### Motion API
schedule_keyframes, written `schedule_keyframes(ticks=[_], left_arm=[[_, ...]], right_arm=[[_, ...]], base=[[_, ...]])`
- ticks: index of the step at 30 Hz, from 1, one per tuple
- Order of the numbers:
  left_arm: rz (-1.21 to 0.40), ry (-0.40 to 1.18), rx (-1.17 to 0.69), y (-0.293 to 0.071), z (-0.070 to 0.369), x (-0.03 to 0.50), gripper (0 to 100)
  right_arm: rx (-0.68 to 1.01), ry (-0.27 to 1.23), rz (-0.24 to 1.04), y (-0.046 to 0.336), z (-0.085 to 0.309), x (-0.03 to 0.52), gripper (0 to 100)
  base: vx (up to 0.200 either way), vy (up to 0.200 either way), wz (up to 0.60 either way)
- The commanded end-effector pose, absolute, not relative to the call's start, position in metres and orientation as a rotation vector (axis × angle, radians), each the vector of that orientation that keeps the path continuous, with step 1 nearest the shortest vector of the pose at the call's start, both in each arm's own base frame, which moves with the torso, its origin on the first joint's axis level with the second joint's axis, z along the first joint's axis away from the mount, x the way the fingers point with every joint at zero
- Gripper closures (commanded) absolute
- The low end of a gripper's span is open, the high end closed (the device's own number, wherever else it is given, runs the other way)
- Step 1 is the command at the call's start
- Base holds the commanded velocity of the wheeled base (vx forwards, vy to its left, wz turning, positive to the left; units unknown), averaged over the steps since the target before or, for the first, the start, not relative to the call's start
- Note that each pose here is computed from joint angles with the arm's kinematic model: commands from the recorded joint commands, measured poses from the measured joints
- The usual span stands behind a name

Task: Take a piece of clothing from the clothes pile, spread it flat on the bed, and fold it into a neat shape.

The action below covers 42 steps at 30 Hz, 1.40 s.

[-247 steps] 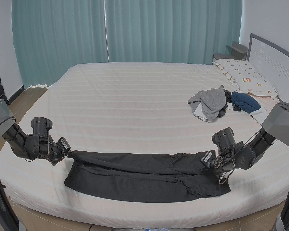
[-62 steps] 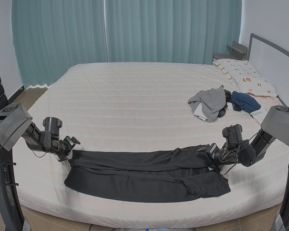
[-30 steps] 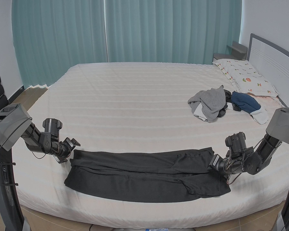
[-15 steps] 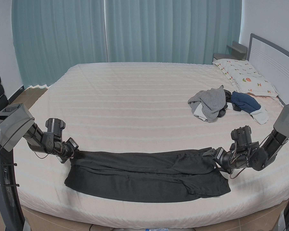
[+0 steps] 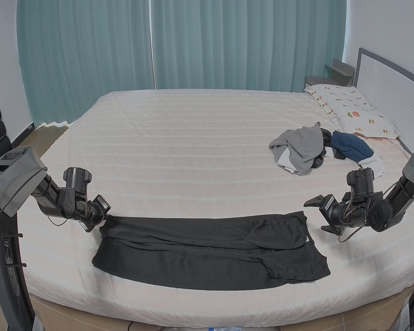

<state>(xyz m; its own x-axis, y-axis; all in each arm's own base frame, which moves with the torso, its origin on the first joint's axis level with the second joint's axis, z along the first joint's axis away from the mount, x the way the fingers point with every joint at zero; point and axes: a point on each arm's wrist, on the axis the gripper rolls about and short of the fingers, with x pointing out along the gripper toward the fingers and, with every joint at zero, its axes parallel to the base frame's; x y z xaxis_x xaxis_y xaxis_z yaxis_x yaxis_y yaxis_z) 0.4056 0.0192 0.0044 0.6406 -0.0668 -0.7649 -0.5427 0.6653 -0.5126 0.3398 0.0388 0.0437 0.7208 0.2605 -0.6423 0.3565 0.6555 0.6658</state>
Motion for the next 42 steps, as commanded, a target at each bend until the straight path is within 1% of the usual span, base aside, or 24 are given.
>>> schedule_keyframes(ticks=[1,7,10,14,17,22,26,31,42], left_arm=[[0.306,0.841,-0.816,0.019,0.008,0.405,0],[0.306,0.829,-0.82,0.021,0.016,0.401,0],[0.287,0.804,-0.837,0.026,0.038,0.385,0],[0.271,0.815,-0.845,0.024,0.048,0.37,0],[0.272,0.851,-0.846,0.021,0.044,0.358,0],[0.289,0.893,-0.882,0.018,0.037,0.345,0],[0.295,0.927,-0.893,0.017,0.03,0.333,0],[0.254,0.958,-0.905,0.015,0.016,0.317,0],[0.249,0.947,-0.858,0.006,0.002,0.314,0]], right_arm=[[0.878,0.798,-0.062,0.039,0.042,0.339,0],[0.882,0.803,-0.045,0.041,0.045,0.335,0],[0.89,0.799,-0.037,0.042,0.053,0.324,0],[0.894,0.808,-0.008,0.048,0.063,0.307,0],[0.89,0.826,-0.008,0.049,0.062,0.297,0],[0.878,0.878,-0.013,0.053,0.056,0.278,0],[0.889,0.873,-0.017,0.05,0.056,0.272,0],[0.902,0.85,-0.001,0.05,0.051,0.267,0],[0.902,0.853,0.007,0.052,0.049,0.266,0]], base=[[0.0,0.0,0.0],[0.0,0.0,0.0],[0.0,0.0,0.0],[0.0,0.0,0.0],[0.0,0.0,0.0],[-0.2,0.0,0.0],[-0.2,0.0,0.0],[0.0,0.0,0.0],[0.0,0.0,0.0]])
